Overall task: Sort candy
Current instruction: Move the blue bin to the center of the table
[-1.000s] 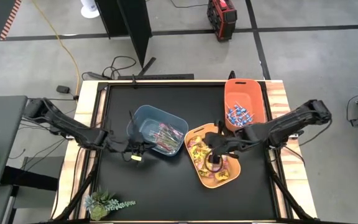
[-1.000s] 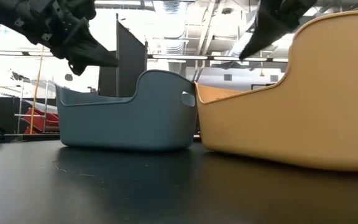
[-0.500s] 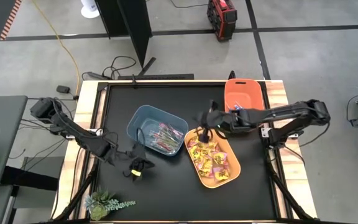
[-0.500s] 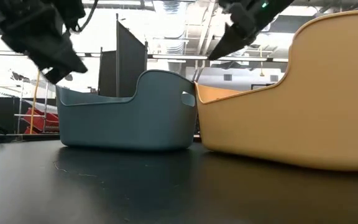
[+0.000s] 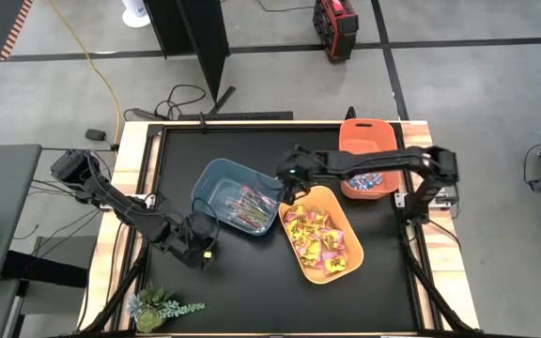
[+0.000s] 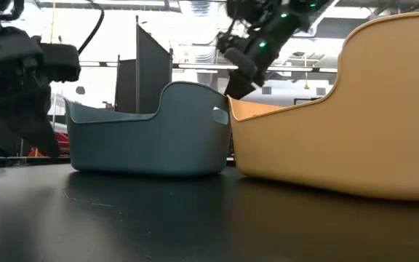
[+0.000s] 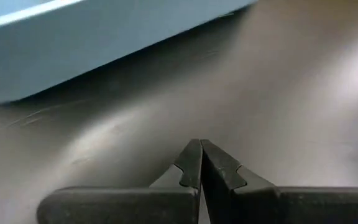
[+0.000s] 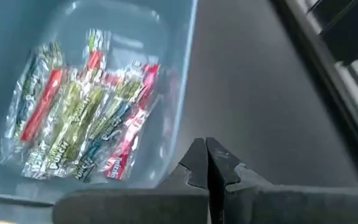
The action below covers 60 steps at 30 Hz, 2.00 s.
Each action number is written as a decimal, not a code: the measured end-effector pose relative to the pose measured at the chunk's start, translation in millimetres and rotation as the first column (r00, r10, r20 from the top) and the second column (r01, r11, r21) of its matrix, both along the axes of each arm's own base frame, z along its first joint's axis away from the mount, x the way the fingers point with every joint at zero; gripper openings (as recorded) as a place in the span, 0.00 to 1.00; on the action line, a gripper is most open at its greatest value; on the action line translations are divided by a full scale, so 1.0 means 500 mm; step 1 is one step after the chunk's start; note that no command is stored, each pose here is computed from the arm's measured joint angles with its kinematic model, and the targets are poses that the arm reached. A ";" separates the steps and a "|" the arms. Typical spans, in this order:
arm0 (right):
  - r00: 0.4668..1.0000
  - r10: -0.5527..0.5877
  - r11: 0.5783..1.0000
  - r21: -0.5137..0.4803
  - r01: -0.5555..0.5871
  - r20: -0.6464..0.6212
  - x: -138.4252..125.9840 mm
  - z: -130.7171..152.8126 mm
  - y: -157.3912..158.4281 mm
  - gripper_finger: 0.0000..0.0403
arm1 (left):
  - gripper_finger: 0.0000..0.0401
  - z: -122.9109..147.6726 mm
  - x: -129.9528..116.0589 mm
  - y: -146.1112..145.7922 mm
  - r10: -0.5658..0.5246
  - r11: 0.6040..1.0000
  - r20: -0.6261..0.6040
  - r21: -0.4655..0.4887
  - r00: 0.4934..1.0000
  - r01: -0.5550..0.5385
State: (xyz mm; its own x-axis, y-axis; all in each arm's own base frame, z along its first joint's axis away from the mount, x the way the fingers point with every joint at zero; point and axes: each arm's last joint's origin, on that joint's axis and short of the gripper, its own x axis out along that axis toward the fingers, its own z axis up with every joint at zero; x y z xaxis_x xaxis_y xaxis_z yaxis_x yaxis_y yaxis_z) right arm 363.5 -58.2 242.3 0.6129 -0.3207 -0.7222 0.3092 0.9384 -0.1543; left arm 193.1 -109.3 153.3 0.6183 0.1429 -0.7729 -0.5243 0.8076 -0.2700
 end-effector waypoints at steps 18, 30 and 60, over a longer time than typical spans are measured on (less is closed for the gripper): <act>0.969 0.186 0.981 0.079 -0.175 -0.162 0.106 0.001 0.053 0.01 | 0.00 -0.010 -0.007 0.070 0.199 0.950 -0.062 0.258 0.978 -0.177; 0.940 0.289 0.957 0.081 -0.278 -0.180 0.107 0.008 0.131 0.01 | 0.00 -0.012 -0.002 0.101 0.220 0.929 -0.108 0.327 0.970 -0.174; 0.907 0.333 0.924 -0.103 -0.368 -0.258 0.044 0.057 0.285 0.01 | 0.00 0.075 -0.042 0.085 -0.001 0.992 0.000 0.125 1.000 0.001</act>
State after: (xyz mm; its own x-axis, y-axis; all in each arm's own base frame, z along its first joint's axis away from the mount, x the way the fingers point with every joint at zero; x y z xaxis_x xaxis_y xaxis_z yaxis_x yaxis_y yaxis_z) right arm 385.6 84.3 270.8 0.5266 -0.2285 -0.8188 -0.0963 0.9410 -0.3245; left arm 172.3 -67.0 190.7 0.6185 0.2374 -0.7491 -0.5231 0.8358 -0.1670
